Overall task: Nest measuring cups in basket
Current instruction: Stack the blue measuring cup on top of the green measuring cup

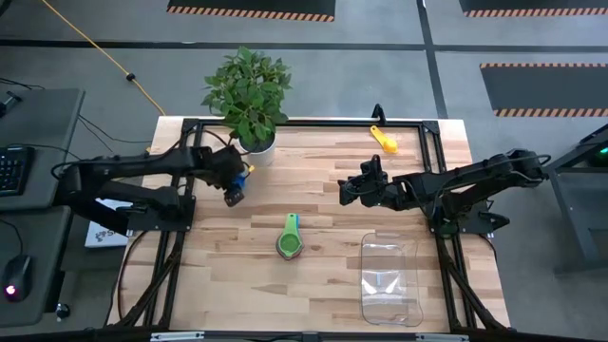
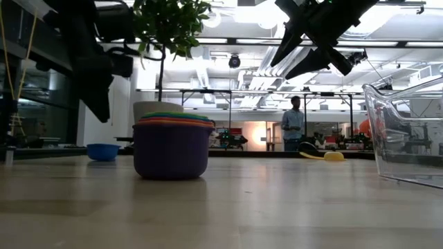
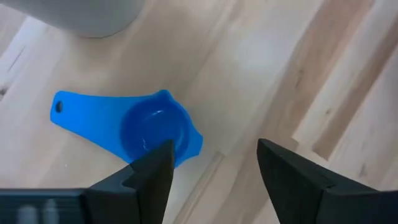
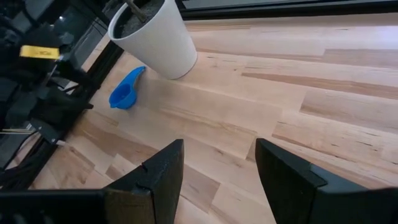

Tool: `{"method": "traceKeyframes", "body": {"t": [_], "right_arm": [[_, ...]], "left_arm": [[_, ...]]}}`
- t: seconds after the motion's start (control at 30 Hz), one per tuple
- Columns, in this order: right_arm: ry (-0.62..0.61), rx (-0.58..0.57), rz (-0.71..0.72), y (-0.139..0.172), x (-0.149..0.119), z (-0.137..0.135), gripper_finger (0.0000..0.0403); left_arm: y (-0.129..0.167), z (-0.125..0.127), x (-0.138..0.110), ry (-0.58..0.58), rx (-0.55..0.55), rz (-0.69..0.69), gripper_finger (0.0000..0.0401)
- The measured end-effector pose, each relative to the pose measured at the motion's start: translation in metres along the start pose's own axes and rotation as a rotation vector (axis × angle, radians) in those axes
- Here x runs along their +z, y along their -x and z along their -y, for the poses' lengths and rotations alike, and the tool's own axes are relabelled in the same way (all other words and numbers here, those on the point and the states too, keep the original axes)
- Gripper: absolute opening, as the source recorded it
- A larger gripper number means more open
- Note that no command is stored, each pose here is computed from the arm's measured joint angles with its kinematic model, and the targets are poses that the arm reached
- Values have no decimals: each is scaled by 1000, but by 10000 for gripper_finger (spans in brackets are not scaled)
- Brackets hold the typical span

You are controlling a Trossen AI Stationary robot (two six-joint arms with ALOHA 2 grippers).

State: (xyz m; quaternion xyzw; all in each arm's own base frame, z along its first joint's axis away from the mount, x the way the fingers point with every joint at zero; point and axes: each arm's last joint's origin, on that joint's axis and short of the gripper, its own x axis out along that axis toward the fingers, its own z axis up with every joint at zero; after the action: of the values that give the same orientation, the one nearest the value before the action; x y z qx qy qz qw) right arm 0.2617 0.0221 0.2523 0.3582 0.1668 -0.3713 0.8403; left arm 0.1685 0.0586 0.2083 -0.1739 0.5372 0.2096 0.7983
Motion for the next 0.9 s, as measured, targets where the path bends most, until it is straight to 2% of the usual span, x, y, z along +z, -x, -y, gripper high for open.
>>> {"method": "traceKeyframes", "body": {"t": [0.4,0.7,0.8,0.9], "right_arm": [[-10,8,-8,0,0,0,190],[-13,10,-7,0,0,-1,190],[-18,13,-6,0,0,-1,190],[-19,14,-6,0,0,-1,190]], "left_arm": [[-34,-1,7,12,41,-142,219],[-56,-2,10,11,129,-202,217],[-59,-3,10,6,161,-206,200],[-60,-3,9,3,166,-218,148]]}}
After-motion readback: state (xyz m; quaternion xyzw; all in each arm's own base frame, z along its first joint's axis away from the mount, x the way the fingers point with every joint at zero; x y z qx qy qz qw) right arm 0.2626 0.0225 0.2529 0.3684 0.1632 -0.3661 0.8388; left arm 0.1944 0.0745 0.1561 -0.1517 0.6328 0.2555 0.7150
